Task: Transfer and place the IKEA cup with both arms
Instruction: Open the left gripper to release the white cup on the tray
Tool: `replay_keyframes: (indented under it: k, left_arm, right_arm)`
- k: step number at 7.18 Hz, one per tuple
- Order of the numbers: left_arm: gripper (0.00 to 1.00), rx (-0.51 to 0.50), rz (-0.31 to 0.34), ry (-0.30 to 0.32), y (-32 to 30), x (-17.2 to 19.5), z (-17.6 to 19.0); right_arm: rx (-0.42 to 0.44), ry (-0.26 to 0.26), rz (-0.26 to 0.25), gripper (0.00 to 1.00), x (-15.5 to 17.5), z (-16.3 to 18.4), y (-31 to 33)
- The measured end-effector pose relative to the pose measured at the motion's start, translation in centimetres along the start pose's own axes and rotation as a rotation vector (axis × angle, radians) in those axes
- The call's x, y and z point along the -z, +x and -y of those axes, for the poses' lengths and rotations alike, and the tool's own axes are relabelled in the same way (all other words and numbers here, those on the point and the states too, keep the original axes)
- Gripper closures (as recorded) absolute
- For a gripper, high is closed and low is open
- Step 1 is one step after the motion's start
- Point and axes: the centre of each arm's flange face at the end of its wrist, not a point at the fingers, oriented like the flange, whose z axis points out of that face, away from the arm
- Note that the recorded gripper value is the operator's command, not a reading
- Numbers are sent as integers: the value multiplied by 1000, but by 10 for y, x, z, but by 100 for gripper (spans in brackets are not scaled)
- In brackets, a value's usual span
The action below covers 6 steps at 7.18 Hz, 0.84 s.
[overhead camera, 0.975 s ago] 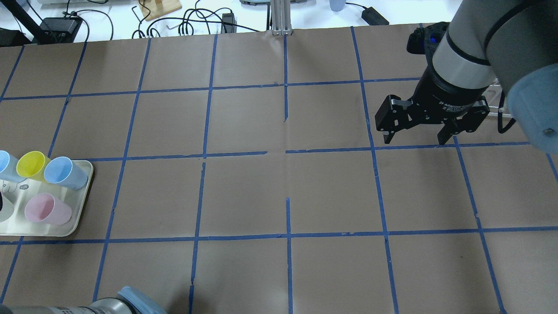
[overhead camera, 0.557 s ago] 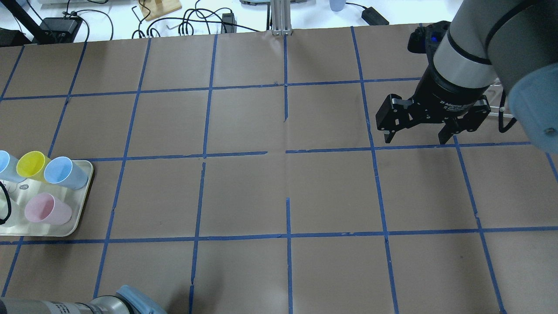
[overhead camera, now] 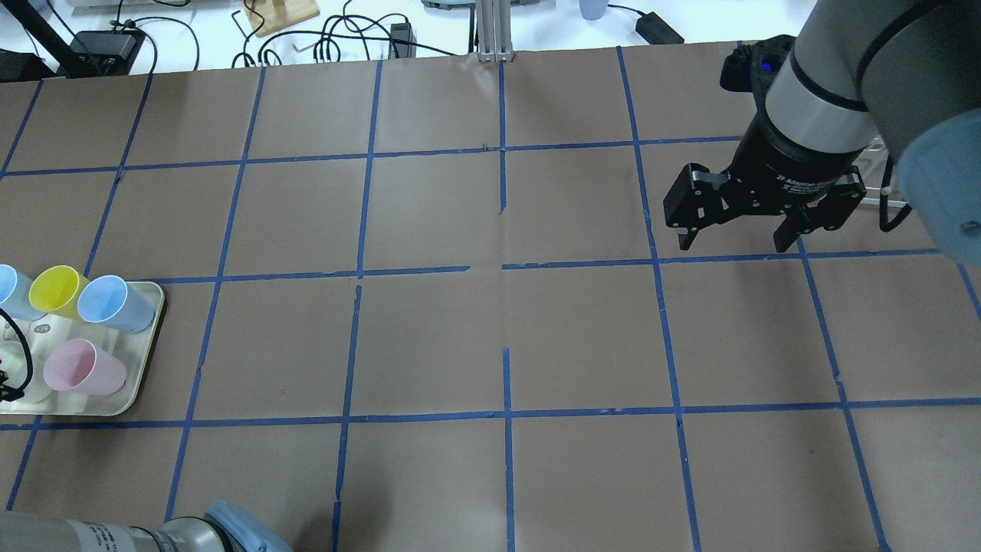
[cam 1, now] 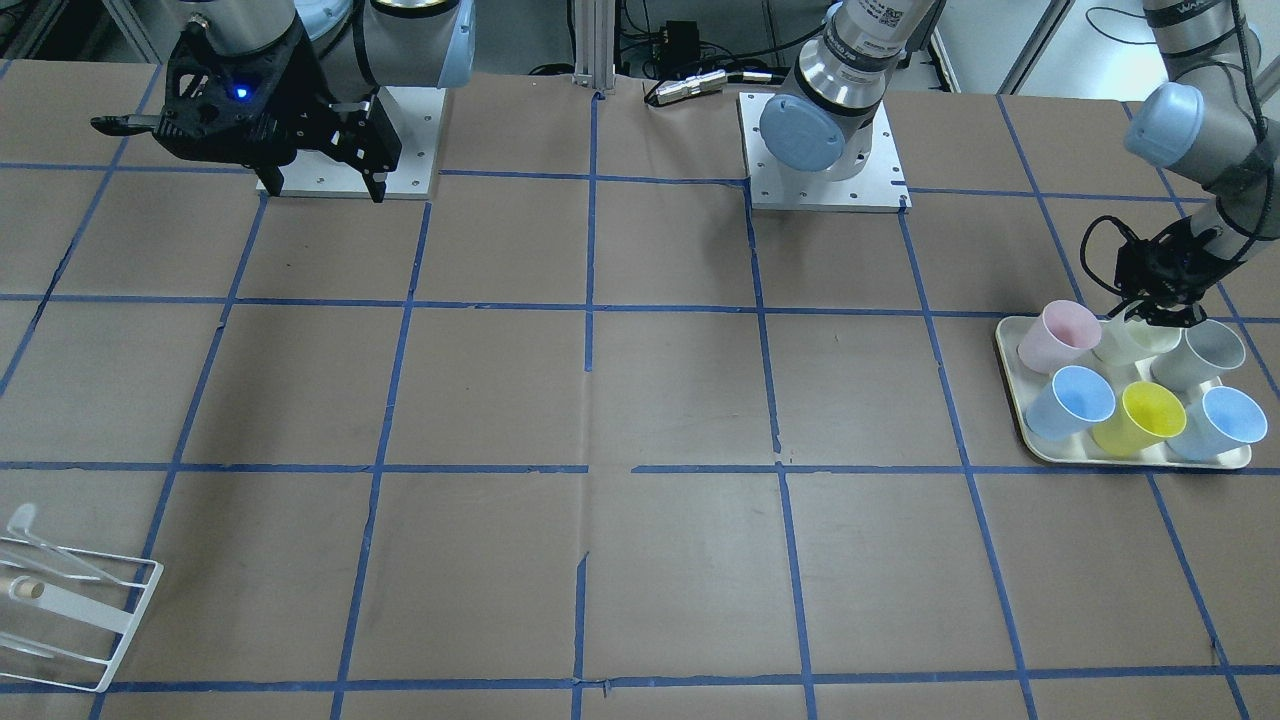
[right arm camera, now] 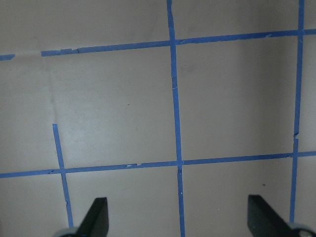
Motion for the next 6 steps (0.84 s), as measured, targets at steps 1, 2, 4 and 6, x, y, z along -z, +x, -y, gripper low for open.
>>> replay_keyframes:
  k: [1,2,4,6]
  left_arm:
    - [23,12,-3,2,0,-1,0]
    - [23,31,-3,1,0,2,0]
    - [23,109,-28,12,3,16,5]
    - [18,257,-84,33,3,58,21]
  right_arm:
    - [-12,-3,12,0,0,2,4]
    - [-21,-6,34,0,0,3,6]
    - [-24,-11,47,0,-1,3,6]
    - [-22,-13,32,0,-2,2,7]
